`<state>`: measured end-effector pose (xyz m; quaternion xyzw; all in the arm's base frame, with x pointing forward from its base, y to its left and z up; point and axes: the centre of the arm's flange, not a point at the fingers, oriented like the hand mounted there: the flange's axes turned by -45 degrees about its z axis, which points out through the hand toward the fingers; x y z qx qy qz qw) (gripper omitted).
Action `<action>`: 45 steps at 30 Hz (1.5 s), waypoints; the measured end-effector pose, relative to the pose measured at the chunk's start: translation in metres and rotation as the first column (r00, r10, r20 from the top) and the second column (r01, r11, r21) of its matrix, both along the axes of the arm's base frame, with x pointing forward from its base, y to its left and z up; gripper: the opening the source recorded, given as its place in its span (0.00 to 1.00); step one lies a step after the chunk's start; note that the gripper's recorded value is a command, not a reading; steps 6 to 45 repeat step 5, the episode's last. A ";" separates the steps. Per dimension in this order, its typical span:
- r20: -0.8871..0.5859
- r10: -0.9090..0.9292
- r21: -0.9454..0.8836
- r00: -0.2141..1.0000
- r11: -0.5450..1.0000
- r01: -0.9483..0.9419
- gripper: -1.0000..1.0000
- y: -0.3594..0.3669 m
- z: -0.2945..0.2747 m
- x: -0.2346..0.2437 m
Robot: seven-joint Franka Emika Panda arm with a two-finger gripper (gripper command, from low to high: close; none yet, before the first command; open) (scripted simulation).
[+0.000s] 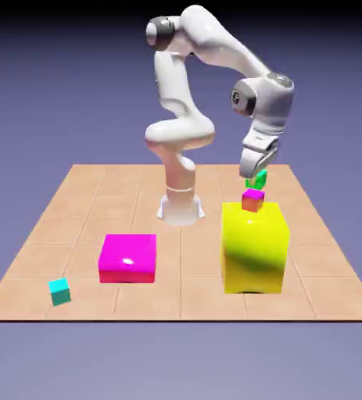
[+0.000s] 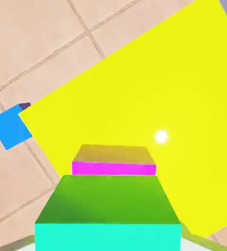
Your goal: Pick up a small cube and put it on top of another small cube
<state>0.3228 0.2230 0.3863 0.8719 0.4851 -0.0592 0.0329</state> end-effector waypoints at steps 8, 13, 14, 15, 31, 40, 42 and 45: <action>0.000 0.000 0.000 1.000 1.000 0.000 1.00 0.005 0.062 0.004; 0.000 0.000 0.000 1.000 1.000 0.000 1.00 0.005 0.062 0.004; 0.000 0.000 0.000 1.000 1.000 0.000 1.00 0.005 0.062 0.004; 0.000 0.000 0.000 1.000 1.000 0.000 1.00 0.005 0.062 0.004; 0.000 0.000 0.000 1.000 1.000 0.000 1.00 0.005 0.062 0.004; 0.000 0.000 0.000 1.000 1.000 0.000 1.00 0.005 0.062 0.004; 0.000 0.000 0.000 1.000 1.000 0.000 1.00 0.005 0.062 0.004; 0.000 0.000 0.000 1.000 1.000 0.000 1.00 0.005 0.062 0.004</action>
